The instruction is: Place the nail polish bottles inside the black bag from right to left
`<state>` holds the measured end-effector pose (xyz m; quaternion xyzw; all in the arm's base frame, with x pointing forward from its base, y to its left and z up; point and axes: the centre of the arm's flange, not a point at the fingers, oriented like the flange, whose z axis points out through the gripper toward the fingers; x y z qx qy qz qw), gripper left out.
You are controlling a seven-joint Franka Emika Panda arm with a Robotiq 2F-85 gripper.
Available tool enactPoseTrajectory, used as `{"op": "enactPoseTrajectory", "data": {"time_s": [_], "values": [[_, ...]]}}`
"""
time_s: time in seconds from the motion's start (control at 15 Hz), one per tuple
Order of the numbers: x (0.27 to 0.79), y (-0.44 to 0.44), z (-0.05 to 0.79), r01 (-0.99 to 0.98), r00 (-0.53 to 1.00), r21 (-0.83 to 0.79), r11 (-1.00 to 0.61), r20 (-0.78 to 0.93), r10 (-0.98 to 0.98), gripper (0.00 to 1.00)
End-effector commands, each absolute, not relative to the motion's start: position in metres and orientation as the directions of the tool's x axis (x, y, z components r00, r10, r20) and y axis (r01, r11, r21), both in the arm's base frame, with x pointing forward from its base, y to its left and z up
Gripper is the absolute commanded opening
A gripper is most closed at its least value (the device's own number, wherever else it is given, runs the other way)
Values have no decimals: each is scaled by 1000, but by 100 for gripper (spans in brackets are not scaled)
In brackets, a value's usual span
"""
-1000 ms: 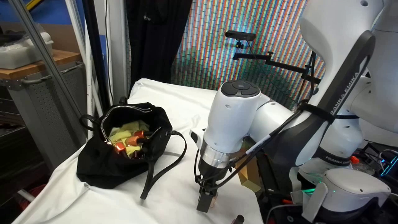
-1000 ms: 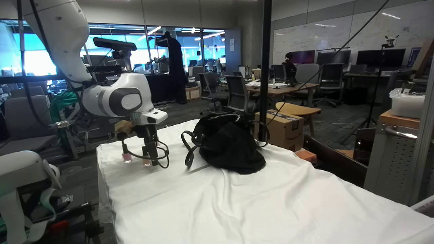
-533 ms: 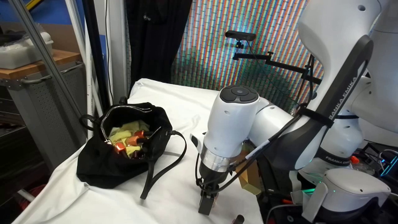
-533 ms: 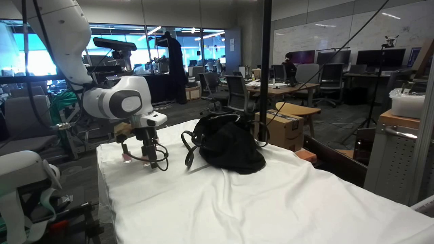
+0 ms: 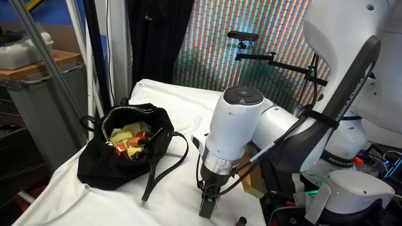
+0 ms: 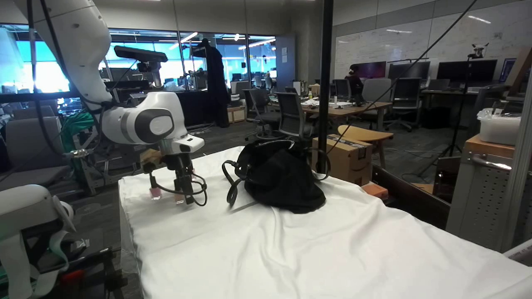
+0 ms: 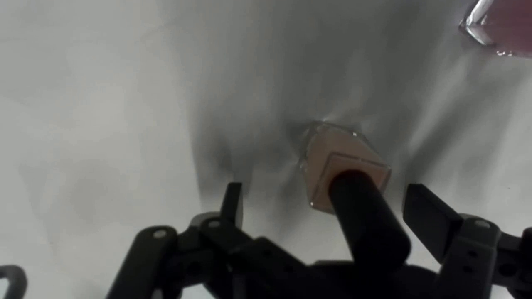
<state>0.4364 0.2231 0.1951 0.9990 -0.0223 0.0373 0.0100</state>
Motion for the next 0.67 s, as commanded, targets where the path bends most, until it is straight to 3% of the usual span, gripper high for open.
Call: {"op": "enactPoseTrajectory", "data": {"time_s": [0.0, 0.6], "values": [[432, 234, 214, -54, 994, 45, -998, 102, -49, 100], [416, 244, 224, -62, 992, 115, -991, 112, -49, 100]]}}
